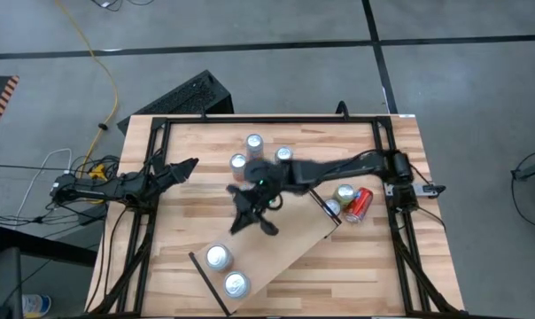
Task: Place canned beverage on shelf
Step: Put the orange white soda can on the shelf
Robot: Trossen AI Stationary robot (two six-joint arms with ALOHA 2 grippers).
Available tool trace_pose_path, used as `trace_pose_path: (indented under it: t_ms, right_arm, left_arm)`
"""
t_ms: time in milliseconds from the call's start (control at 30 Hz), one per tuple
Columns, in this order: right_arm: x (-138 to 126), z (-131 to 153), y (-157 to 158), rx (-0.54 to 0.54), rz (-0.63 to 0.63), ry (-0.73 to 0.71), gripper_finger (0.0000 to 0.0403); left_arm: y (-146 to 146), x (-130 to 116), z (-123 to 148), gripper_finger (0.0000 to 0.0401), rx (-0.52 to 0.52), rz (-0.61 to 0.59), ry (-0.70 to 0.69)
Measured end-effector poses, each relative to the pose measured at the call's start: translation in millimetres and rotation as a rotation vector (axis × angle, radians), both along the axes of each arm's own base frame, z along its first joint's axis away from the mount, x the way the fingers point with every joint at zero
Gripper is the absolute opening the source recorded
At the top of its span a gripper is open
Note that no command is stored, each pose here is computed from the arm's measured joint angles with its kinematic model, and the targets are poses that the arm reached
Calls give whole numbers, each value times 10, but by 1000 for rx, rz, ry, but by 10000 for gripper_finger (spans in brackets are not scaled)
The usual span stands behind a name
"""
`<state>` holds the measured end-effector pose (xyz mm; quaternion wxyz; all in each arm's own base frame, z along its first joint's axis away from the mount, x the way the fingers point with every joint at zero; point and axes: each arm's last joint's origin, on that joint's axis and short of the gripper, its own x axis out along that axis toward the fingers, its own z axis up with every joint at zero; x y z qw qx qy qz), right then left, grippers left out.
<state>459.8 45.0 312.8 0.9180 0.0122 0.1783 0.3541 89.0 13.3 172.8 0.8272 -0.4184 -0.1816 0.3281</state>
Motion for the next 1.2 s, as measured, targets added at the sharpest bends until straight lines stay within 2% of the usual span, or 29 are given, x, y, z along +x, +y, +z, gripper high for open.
trace_pose_path:
  t_ms: [200, 367, 500, 633, 767, 867, 967, 1200]
  right_arm:
    - [-412, 460, -324, -109, -190, 40, 0]
    - [-820, 708, -733, -211, -468, 162, 11]
    - [-1058, 746, -987, -246, -583, 279, 59]
    - [-1205, 748, -1222, -268, -703, 358, 136]
    - [-1210, 678, -1436, -319, -818, 397, 216]
    - [-1155, 585, -1605, -311, -884, 419, 257]
    - [-1045, 469, -1749, -295, -925, 416, 275]
    - [-689, 137, -1891, -353, -902, 362, 282]
  left_arm:
    - [-11, 8, 39, 351, -15, -52, -57]
    - [-15, 7, 79, 351, -19, -74, -104]
    - [-15, 7, 80, 351, -20, -72, -106]
    - [-15, 7, 75, 351, -20, -71, -100]
    - [-15, 7, 76, 351, -20, -71, -101]
    - [-14, 7, 77, 351, -24, -70, -106]
    - [-14, 7, 76, 351, -19, -69, -101]
    - [-11, 6, 60, 351, -10, -53, -74]
